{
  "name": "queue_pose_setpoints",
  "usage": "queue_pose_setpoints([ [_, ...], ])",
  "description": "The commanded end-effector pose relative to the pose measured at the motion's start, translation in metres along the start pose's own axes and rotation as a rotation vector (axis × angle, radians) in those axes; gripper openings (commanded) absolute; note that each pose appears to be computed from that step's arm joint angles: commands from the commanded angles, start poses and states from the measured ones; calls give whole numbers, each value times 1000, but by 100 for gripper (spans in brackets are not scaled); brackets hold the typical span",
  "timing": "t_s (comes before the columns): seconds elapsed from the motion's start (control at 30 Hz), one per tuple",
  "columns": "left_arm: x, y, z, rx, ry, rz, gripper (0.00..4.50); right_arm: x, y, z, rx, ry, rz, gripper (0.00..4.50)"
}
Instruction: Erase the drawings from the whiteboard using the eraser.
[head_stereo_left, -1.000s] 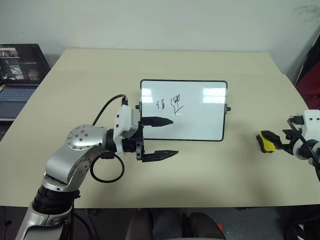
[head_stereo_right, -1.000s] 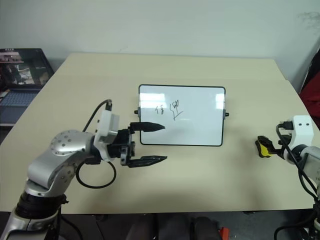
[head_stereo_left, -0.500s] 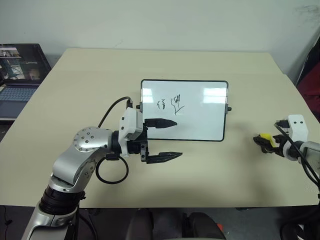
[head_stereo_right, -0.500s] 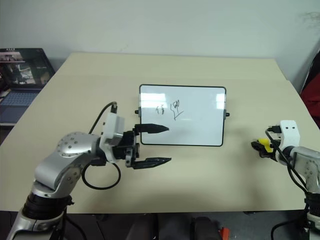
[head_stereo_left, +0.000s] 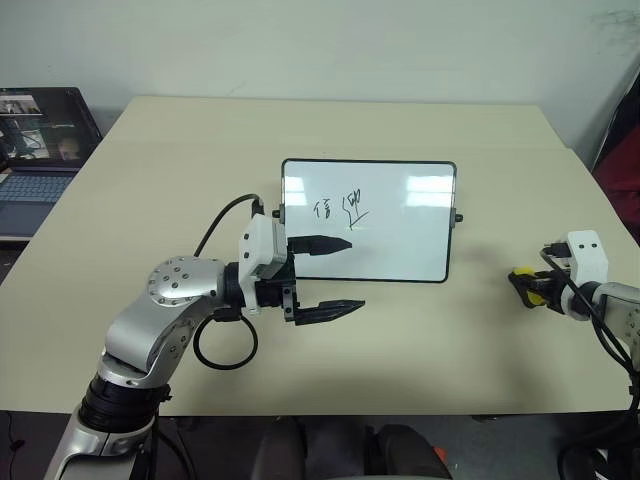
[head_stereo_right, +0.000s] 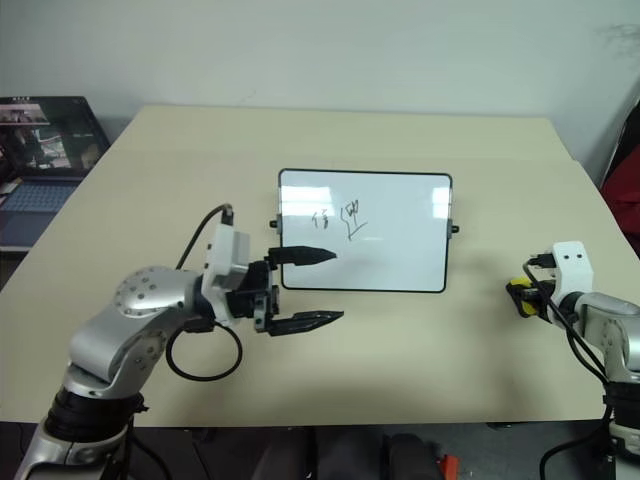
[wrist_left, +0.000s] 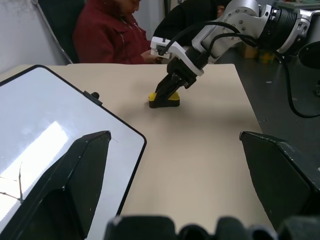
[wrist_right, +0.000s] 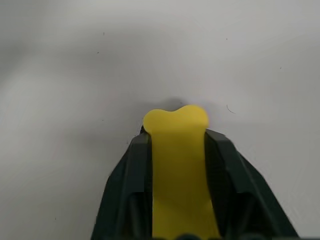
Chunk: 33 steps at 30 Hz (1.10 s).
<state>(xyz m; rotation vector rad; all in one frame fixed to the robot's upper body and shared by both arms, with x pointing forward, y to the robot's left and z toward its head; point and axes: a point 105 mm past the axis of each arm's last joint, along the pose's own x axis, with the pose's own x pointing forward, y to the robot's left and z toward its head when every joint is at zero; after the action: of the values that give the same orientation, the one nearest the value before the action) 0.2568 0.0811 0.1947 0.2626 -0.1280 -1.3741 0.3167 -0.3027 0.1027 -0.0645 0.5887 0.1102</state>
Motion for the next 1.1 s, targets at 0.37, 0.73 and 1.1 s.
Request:
queue_pose_setpoints([
  [0.37, -13, 4, 4, -8, -15, 124, 450, -18, 11, 41, -106, -188, -20, 104],
  [0.73, -68, 43, -10, -12, 10, 633, 450, -59, 61, 90, -126, -575, -2, 101],
  [1.1, -116, 61, -35, -1, 127, 865, 450, -65, 154, 82, -180, -728, 273, 101],
])
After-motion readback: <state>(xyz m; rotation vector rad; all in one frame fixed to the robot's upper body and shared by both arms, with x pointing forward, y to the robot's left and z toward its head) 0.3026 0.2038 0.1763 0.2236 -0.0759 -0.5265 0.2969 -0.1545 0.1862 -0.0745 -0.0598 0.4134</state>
